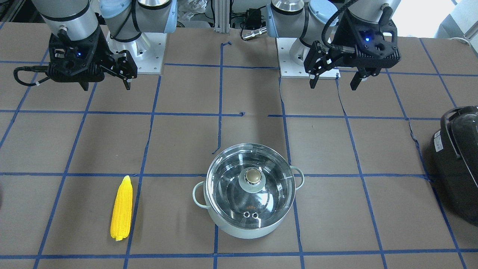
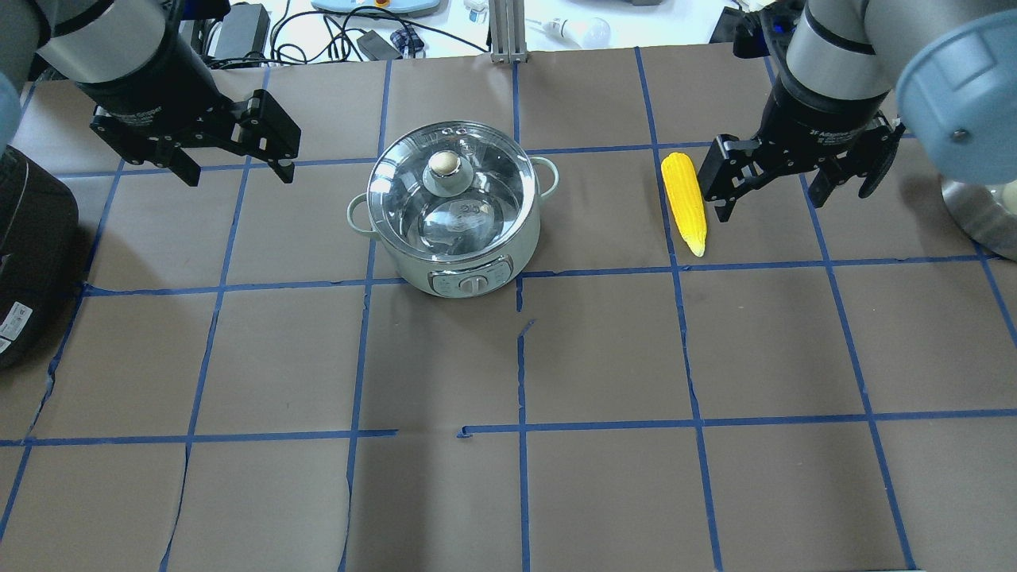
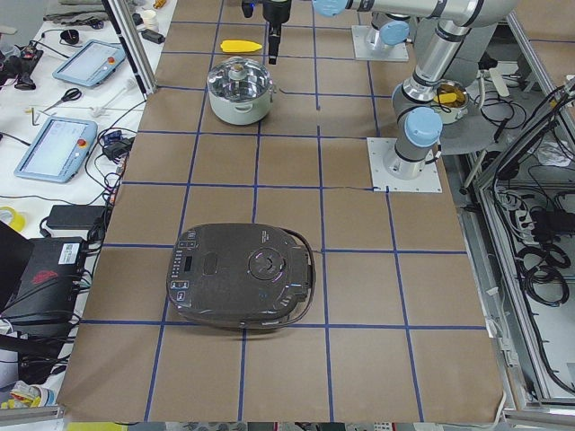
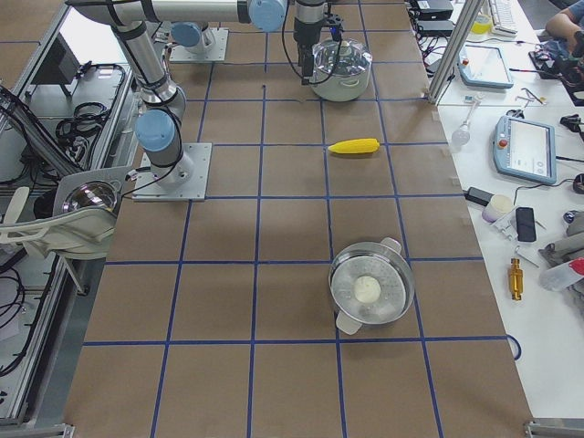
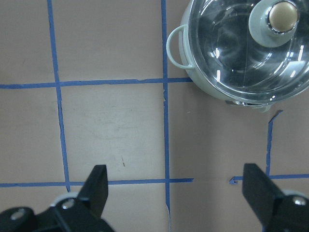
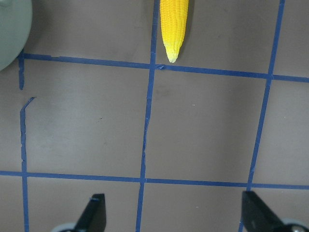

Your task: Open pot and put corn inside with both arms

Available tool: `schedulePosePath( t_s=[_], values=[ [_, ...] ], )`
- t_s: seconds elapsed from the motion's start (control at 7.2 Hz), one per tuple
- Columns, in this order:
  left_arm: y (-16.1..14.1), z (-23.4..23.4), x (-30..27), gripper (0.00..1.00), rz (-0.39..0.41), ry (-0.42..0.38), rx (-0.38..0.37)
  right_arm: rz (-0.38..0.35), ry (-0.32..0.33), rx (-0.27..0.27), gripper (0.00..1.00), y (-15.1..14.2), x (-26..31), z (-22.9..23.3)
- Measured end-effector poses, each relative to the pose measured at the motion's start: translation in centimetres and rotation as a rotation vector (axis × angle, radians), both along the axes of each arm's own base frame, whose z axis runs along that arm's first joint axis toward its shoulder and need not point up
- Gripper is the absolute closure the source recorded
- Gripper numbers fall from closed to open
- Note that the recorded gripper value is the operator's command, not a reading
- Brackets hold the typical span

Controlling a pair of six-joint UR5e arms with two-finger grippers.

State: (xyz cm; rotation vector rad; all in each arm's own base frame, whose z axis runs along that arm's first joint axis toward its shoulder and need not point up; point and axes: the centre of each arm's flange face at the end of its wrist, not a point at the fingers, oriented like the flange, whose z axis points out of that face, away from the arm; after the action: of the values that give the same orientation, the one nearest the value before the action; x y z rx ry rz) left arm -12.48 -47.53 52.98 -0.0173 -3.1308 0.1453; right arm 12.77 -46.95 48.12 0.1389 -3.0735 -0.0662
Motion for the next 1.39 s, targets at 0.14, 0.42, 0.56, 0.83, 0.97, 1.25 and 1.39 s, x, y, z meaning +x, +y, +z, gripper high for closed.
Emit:
schedulePosePath(
  t_s=[0.14, 0.42, 0.56, 0.83, 0.97, 1.25, 1.39],
  values=[
    [0.0, 0.0, 0.0, 0.00, 0.001, 0.000, 0.002, 0.000, 0.001, 0.000, 0.00, 0.0, 0.0, 0.0],
    [0.2, 0.1, 0.0, 0.00, 0.000, -0.002, 0.023, 0.001, 0.001, 0.001, 0.00, 0.0, 0.0, 0.0],
    [0.2, -0.1, 0.0, 0.00, 0.000, -0.002, 0.039, 0.001, 0.001, 0.001, 0.00, 0.0, 0.0, 0.0],
    [-1.6, -0.4, -0.6, 0.01, -0.001, 0.016, 0.040, 0.000, 0.001, -0.001, 0.00, 0.0, 0.0, 0.0],
    [-3.8, -0.1, -2.0, 0.02, 0.007, 0.057, 0.016, 0.000, 0.001, -0.002, 0.00, 0.0, 0.0, 0.0],
    [-9.6, -2.8, -6.6, 0.01, 0.044, 0.152, -0.001, 0.000, -0.010, -0.027, 0.00, -0.5, 0.1, 0.0],
    [-12.2, -6.2, -9.8, 0.01, 0.056, 0.157, -0.003, -0.002, -0.022, -0.046, 0.00, -1.5, 0.1, -0.6]
  ],
)
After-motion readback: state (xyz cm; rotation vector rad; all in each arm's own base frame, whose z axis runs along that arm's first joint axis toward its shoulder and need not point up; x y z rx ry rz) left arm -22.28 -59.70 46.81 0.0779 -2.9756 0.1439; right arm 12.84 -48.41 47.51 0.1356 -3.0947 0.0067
